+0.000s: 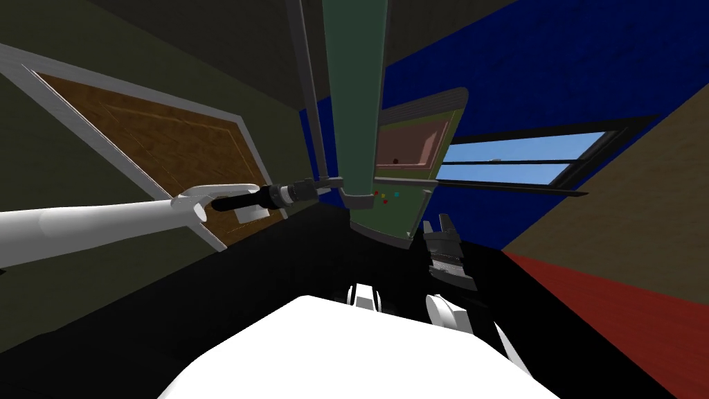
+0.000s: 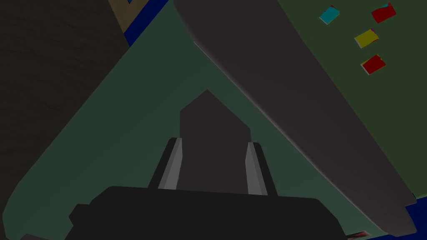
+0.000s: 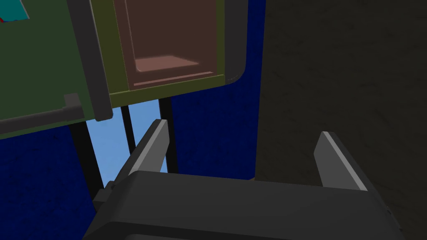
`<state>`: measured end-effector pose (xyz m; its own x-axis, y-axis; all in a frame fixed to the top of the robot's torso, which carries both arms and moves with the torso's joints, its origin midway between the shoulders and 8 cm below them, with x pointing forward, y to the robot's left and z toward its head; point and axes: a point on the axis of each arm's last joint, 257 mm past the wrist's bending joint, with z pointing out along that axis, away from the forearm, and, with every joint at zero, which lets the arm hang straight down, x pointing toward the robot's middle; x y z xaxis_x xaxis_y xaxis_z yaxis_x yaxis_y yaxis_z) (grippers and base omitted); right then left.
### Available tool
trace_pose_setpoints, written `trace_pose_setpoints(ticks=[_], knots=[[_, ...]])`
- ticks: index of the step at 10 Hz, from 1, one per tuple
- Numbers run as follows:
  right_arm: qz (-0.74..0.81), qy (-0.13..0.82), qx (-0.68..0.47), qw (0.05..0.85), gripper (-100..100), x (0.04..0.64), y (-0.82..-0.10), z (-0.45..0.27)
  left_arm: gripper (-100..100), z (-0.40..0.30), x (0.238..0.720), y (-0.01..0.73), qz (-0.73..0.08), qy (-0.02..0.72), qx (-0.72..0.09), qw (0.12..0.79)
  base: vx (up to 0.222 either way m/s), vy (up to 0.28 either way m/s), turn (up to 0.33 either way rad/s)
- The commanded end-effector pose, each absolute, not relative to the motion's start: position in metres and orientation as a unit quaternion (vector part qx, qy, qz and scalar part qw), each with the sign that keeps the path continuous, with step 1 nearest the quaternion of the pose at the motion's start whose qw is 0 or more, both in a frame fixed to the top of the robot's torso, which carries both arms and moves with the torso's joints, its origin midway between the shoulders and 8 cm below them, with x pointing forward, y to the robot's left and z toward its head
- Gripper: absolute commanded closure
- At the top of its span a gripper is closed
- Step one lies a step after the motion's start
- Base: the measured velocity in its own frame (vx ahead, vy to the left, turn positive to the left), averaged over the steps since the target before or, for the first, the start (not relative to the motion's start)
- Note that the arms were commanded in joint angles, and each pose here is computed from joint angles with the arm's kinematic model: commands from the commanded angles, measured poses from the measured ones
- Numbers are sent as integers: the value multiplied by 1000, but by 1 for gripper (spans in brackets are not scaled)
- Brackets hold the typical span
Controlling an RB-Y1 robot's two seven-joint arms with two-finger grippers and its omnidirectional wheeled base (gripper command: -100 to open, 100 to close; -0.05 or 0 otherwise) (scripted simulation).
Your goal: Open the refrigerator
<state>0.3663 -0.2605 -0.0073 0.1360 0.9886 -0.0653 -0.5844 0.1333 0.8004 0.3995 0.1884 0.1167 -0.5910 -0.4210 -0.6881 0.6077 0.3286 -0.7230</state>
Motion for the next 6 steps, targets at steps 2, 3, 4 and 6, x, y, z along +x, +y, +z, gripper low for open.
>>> trace_pose_setpoints(ticks=[2,3,4,6], knots=[[576,317,319,683,0,366,-260,-7,100,125,388,176,-587,674,89,440,45,265,-4],[576,317,319,683,0,366,-260,-7,100,126,377,166,-596,671,102,429,12,292,6],[576,317,319,683,0,366,-260,-7,100,126,377,166,-596,671,102,429,12,260,-16],[576,317,319,683,0,366,-260,-7,-100,146,373,152,-603,673,106,416,12,82,113]])
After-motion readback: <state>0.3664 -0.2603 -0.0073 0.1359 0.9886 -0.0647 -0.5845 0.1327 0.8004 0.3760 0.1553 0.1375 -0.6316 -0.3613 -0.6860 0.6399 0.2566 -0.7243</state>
